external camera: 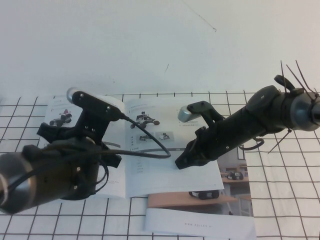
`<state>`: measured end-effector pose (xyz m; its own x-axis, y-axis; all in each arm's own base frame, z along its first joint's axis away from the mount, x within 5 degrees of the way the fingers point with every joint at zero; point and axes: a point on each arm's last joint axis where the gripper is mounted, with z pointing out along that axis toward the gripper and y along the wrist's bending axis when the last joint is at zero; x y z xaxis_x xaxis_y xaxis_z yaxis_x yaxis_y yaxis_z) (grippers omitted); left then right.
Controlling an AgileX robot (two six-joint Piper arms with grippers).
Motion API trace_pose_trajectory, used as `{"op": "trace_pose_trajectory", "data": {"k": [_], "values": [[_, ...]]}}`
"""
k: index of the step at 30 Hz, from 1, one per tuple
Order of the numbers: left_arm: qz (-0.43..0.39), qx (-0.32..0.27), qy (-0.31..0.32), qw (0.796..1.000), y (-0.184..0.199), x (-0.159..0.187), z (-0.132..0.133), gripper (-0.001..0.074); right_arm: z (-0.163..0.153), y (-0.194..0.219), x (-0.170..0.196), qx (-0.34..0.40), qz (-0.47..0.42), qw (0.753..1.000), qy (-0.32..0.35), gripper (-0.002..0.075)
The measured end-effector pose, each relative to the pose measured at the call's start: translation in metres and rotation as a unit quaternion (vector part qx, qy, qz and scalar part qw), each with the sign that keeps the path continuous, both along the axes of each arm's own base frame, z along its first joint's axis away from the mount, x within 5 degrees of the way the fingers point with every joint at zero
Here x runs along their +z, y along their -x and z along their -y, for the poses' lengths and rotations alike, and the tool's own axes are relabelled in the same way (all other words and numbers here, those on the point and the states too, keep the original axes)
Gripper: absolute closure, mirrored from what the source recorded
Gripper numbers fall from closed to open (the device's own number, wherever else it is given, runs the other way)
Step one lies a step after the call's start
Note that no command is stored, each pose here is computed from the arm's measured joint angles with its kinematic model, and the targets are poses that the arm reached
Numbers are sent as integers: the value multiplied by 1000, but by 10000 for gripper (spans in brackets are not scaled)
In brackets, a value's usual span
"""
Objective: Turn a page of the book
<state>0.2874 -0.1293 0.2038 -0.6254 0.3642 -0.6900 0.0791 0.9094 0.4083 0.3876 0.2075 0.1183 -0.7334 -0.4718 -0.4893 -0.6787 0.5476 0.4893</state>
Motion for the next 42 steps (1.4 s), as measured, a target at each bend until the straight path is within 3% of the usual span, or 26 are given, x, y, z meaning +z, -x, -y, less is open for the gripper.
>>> {"op": "trace_pose_trajectory", "data": {"k": [7,10,21,26,30,37,42], "values": [[39,-189,33,981,26,61,10,737,1,0,55,-19,78,997,-14,723],[67,-234,64,968,42,87,9,737,3,4,87,-21,113,993,-27,723],[155,-234,145,949,118,165,-37,737,25,53,224,-14,276,959,-64,723],[83,-258,134,953,154,165,-55,737,50,90,283,-41,370,928,-23,723],[1,-299,131,945,180,156,-61,737,79,125,322,-92,423,901,28,723],[16,-291,173,941,204,164,-74,737,128,201,362,-188,447,871,77,723],[49,-252,223,941,215,171,-85,737,158,245,341,-250,426,862,113,723]]}}
